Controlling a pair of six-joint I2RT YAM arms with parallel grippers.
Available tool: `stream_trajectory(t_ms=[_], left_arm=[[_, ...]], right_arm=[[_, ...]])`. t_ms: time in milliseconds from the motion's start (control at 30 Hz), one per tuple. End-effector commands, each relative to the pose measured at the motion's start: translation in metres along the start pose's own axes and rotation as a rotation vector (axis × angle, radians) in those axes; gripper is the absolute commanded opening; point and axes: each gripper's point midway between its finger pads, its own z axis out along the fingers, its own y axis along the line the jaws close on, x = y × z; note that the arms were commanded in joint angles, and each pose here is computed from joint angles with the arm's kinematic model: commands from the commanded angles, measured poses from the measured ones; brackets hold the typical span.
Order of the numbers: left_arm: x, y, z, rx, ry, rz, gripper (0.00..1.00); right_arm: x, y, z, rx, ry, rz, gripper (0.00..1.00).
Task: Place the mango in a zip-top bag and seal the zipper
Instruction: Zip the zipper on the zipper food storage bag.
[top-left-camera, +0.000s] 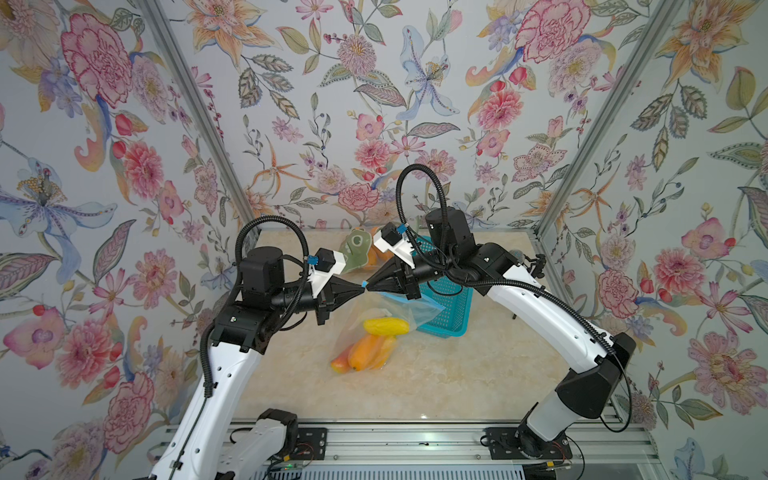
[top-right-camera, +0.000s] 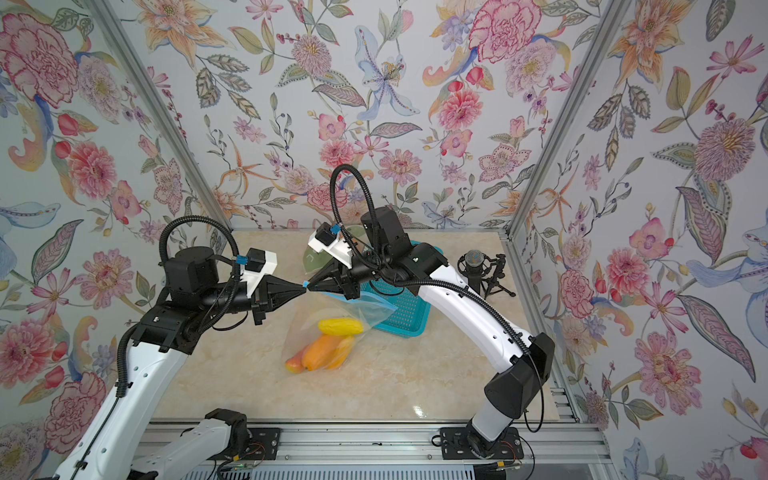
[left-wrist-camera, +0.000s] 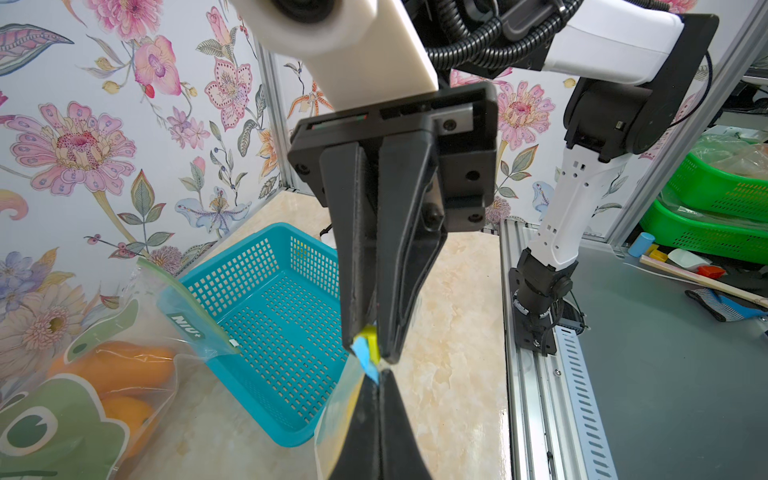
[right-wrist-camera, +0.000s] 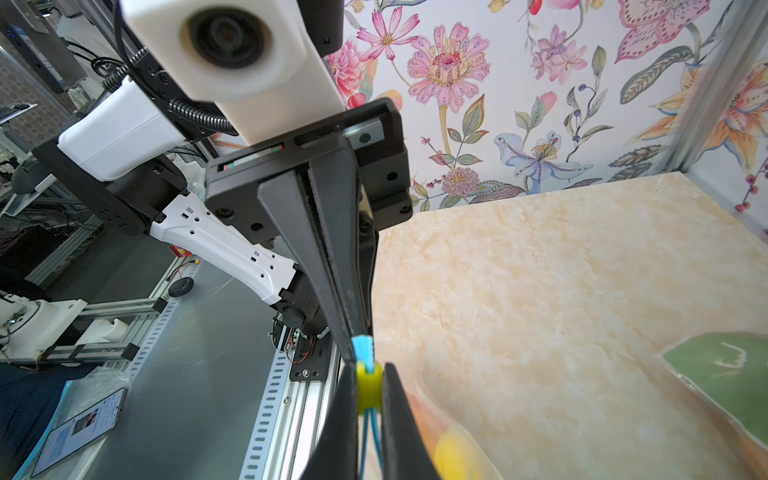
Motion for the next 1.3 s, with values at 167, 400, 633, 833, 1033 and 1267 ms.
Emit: stream_trajectory(t_ms=[167,400,633,833,1033,1267], left_arm=[[-0.010,-0.007,-0.004,-0.007,-0.014,0.055,0.00],[-0.020,-0.009,-0.006,-0.002,-0.029,0.051,0.36],[-0.025,-0.013,-0.005,0.035,-0.036,0.046,0.24],[-0.021,-0.015,-0.002,0.075,-0.035,0.025,0.24],[-0.020,-0.016,-0.001,0.098,-0.039,0.015,0.21],[-0.017,-0.015,0.001,0.105,-0.037,0.007,0.17]], right_arm=[[-0.001,0.005,-0.011,0.052,-0.005,-0.063,0.04],[-0.001,0.009,-0.006,0.071,0.005,-0.109,0.02],[-0.004,0.013,-0.005,0.070,0.002,-0.129,0.02],[-0.007,0.019,-0.009,0.073,-0.005,-0.149,0.03],[-0.008,0.020,-0.010,0.074,-0.007,-0.160,0.02],[-0.010,0.024,-0.010,0.073,-0.013,-0.172,0.03]])
